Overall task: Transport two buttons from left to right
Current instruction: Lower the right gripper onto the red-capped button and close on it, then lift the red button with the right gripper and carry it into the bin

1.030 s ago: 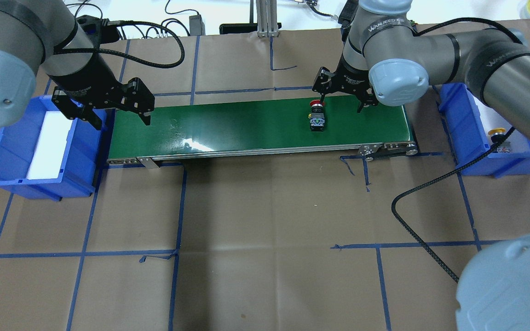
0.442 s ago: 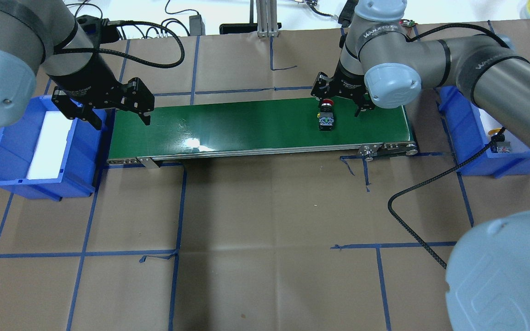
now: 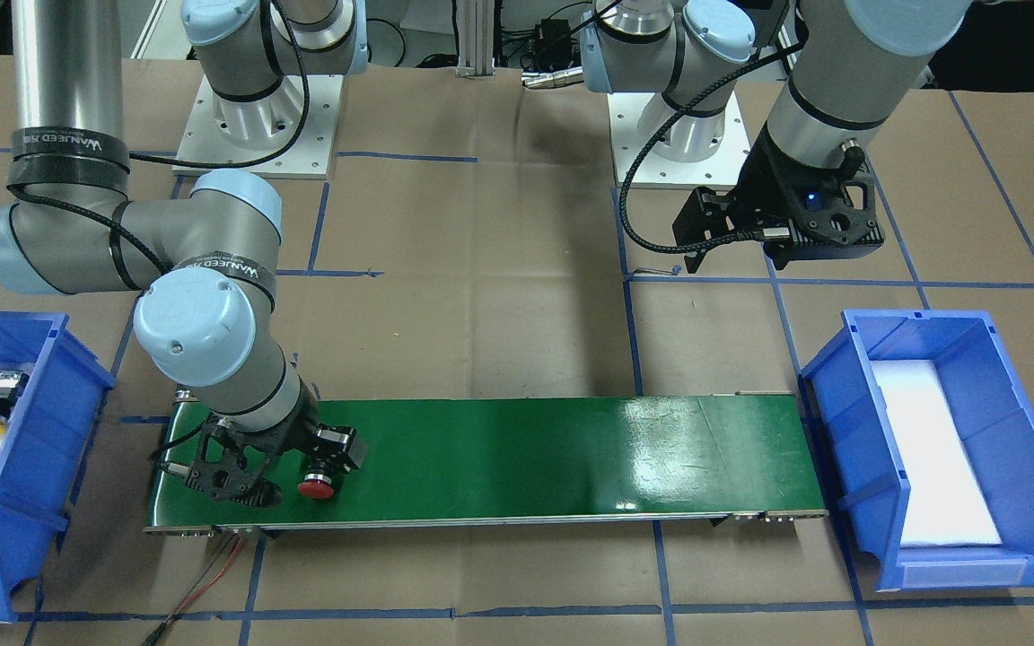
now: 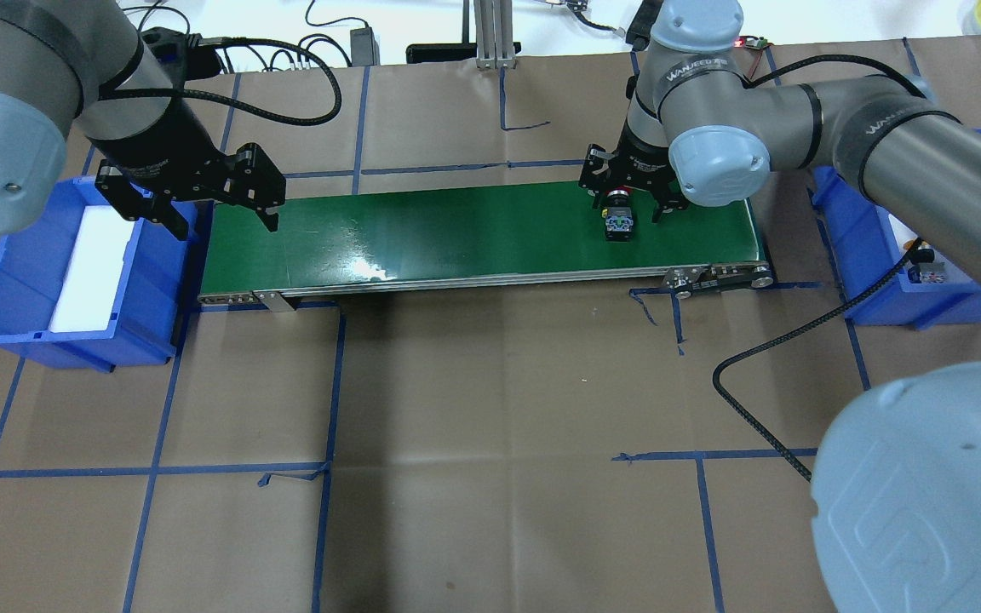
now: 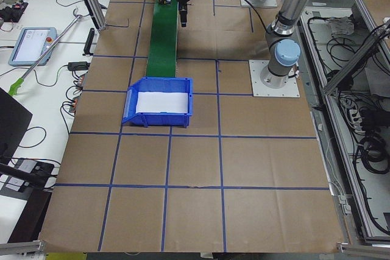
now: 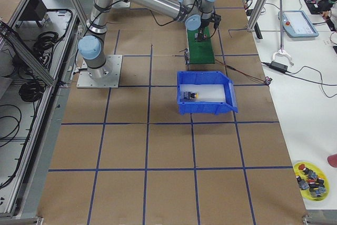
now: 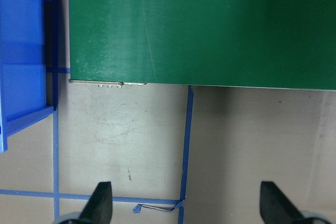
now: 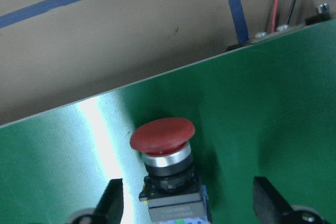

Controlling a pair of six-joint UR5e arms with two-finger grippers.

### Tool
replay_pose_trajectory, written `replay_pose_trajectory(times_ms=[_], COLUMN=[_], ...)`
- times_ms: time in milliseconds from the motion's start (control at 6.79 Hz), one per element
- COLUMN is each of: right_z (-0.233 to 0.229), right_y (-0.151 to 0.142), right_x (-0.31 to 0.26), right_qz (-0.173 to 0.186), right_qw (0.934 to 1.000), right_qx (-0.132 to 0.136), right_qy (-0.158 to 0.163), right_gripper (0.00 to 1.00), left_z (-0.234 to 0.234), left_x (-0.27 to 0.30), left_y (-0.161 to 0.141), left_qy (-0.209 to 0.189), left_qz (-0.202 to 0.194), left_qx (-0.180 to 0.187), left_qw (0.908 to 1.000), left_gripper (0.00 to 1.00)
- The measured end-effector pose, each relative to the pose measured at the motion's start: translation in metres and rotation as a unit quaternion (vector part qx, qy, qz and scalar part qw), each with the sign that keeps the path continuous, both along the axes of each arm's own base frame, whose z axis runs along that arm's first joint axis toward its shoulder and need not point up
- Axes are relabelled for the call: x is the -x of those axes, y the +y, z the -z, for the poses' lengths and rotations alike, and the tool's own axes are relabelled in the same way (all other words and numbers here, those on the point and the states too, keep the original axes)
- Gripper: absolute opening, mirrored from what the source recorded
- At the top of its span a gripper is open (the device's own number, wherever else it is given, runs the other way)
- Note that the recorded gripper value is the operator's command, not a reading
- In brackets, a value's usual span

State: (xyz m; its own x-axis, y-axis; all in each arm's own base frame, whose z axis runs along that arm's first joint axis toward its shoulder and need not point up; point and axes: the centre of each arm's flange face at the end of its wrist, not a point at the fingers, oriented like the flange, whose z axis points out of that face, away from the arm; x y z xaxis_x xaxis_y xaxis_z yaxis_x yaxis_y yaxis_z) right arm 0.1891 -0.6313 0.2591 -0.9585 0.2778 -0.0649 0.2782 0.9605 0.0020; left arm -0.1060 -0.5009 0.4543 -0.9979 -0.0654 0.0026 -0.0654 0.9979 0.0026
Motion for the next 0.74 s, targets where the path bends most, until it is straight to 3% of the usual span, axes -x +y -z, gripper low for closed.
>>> replay_pose_trajectory(times_ms=[147, 294, 589, 736], right_z=[0.002, 0.003, -0.009, -0.035], right_y=[0.001, 0.002, 0.006, 0.008], right_x=[0.000, 0.000, 0.006, 0.017], right_qz=[-0.002, -0.003, -0.010, -0.026], right_qw=[1.0000, 1.0000, 0.9997, 0.9989], right_qx=[-0.004, -0.007, -0.015, -0.012], right_qy=[0.001, 0.001, 0.014, 0.038], right_gripper=[0.16, 0.08, 0.05, 0.05], left_z=[0.000, 0.000, 0.000, 0.000], left_x=[0.000, 0.000, 0.000, 0.000], left_y=[0.000, 0.000, 0.000, 0.000], left_qy=[0.000, 0.000, 0.000, 0.000], left_qz=[0.000, 0.000, 0.000, 0.000], left_qx=[0.000, 0.000, 0.000, 0.000], left_qw=[1.0000, 1.0000, 1.0000, 1.0000], left_gripper=[1.00, 1.00, 1.00, 1.00])
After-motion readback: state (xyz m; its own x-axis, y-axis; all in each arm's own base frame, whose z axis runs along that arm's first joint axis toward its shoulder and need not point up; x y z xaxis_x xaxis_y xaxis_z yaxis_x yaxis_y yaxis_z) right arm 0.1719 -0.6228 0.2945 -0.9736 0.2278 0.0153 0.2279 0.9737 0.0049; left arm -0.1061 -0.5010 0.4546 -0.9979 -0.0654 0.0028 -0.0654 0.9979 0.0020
